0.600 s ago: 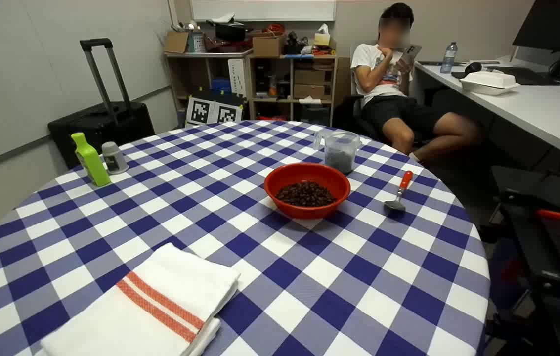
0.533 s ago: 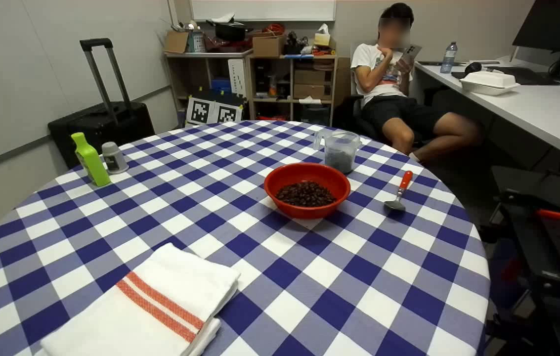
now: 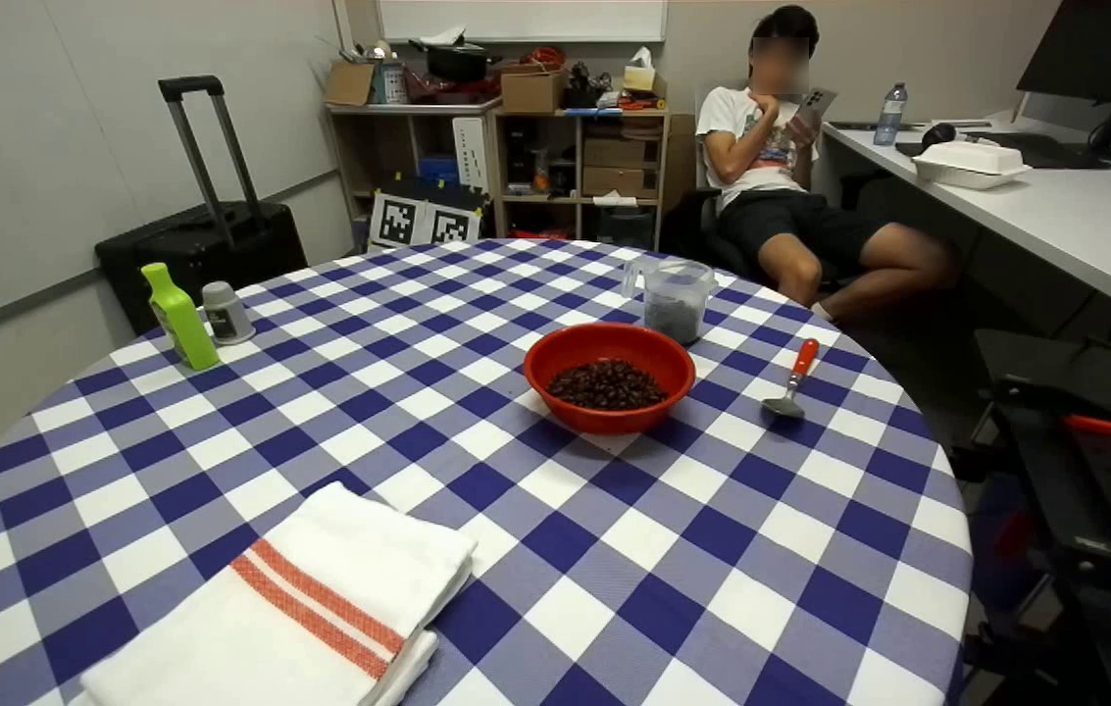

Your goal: Move the towel to the right

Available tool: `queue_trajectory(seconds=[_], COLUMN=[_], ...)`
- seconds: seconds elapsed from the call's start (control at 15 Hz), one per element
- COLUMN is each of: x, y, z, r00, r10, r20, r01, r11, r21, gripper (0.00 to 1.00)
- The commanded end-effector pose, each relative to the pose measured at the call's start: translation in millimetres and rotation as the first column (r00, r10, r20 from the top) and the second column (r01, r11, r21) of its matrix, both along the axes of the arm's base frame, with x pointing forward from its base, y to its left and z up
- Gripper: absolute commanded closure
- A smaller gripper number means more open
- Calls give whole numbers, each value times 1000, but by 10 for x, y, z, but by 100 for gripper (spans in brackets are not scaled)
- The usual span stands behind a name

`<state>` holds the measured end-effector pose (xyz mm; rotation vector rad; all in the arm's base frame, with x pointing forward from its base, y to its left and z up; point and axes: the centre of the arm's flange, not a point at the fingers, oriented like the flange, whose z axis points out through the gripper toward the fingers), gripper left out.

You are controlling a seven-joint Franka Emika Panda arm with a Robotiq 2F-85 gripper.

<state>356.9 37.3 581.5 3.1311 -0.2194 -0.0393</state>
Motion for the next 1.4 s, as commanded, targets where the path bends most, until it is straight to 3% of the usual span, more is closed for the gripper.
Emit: queue_trajectory(seconds=[0.0,0.47,0.53,0.87,1.07,1.33], x=[0,7,356,659,901,1243], y=[0,-59,595,1502,1774,1826], z=[0,4,148,45,-92,-209], r00=[1000,999,999,998,999,999], r10=[0,45,41,55,38,17], r20=[0,-2,-10,-12,-18,-32], r01=[0,-45,-42,-56,-40,-23], r11=[1000,996,996,989,985,982], r21=[0,-71,-85,-138,-168,-189], gripper=[0,0,0,0,0,0])
